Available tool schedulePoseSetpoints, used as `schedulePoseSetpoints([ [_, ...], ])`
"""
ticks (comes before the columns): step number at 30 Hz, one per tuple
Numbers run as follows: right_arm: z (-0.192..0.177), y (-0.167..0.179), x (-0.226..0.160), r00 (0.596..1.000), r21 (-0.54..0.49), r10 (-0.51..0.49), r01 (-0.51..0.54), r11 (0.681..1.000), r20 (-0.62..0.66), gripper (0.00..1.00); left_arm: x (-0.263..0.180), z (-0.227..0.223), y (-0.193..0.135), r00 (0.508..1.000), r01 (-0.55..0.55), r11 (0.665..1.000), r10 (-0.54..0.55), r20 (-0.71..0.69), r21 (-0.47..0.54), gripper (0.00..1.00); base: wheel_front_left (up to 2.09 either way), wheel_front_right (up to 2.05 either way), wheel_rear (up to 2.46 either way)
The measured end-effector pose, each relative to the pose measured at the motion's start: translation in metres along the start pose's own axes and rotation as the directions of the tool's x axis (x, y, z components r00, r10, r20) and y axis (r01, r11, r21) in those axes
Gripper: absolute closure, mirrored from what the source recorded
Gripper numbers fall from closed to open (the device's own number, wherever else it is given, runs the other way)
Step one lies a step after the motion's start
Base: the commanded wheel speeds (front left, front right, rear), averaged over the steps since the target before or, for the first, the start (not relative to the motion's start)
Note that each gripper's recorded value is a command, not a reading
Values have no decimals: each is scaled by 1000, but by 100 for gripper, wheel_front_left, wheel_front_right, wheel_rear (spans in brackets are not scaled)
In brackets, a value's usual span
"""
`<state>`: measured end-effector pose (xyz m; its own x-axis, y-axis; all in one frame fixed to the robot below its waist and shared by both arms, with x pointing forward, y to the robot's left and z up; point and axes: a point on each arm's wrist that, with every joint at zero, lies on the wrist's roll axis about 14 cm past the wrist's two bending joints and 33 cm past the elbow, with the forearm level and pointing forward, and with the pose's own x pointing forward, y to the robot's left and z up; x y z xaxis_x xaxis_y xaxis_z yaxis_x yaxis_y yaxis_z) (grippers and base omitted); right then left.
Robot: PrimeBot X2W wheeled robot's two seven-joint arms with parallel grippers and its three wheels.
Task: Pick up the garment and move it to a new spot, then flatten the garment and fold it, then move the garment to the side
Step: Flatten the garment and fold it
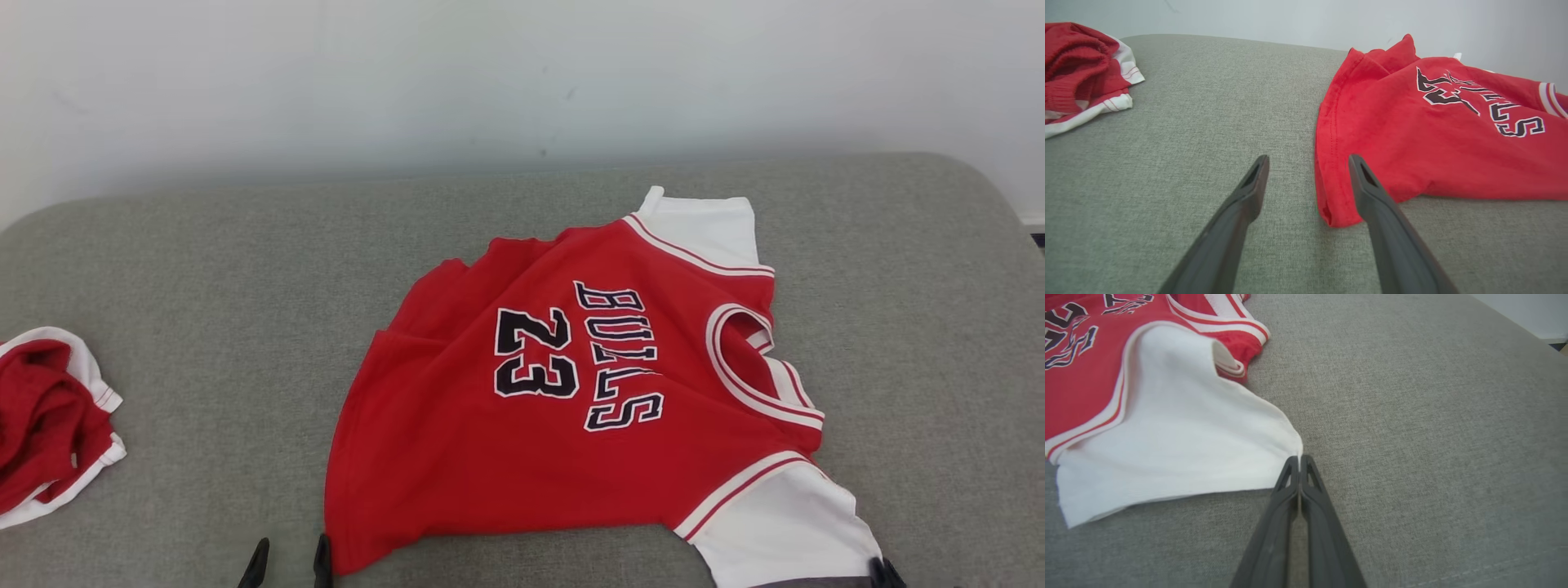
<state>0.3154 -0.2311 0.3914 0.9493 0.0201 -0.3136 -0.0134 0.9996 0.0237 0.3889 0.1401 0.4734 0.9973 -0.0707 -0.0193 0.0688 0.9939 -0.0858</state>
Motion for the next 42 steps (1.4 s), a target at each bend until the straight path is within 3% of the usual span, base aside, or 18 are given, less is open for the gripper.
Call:
schedulePoseSetpoints([
  [1,0,-1,-3,1000,6,-5,5,1000,2,0,1,0,-4,1000,10,1000,-10,1,-1,0,0,0,0],
  [4,-1,-10,-14,1000,12,-28,28,1000,11,0,4,2,-12,999,35,999,-35,6,-1,0,0,0,0],
  [9,32,-21,-14,993,-34,-41,46,998,111,0,2,8,-11,999,26,1000,-26,24,4,0,0,0,0],
  [19,92,1,4,961,-106,42,-13,994,275,0,-7,21,0,998,-2,998,-2,64,63,0,0,0,0],
  [27,110,37,7,936,-108,125,-94,990,330,0,-17,33,17,994,-47,995,38,99,91,0,0,0,0],
  [42,122,63,-5,907,-113,183,-151,982,380,0,-30,48,21,988,-66,993,51,146,102,0,0,0,0],
])
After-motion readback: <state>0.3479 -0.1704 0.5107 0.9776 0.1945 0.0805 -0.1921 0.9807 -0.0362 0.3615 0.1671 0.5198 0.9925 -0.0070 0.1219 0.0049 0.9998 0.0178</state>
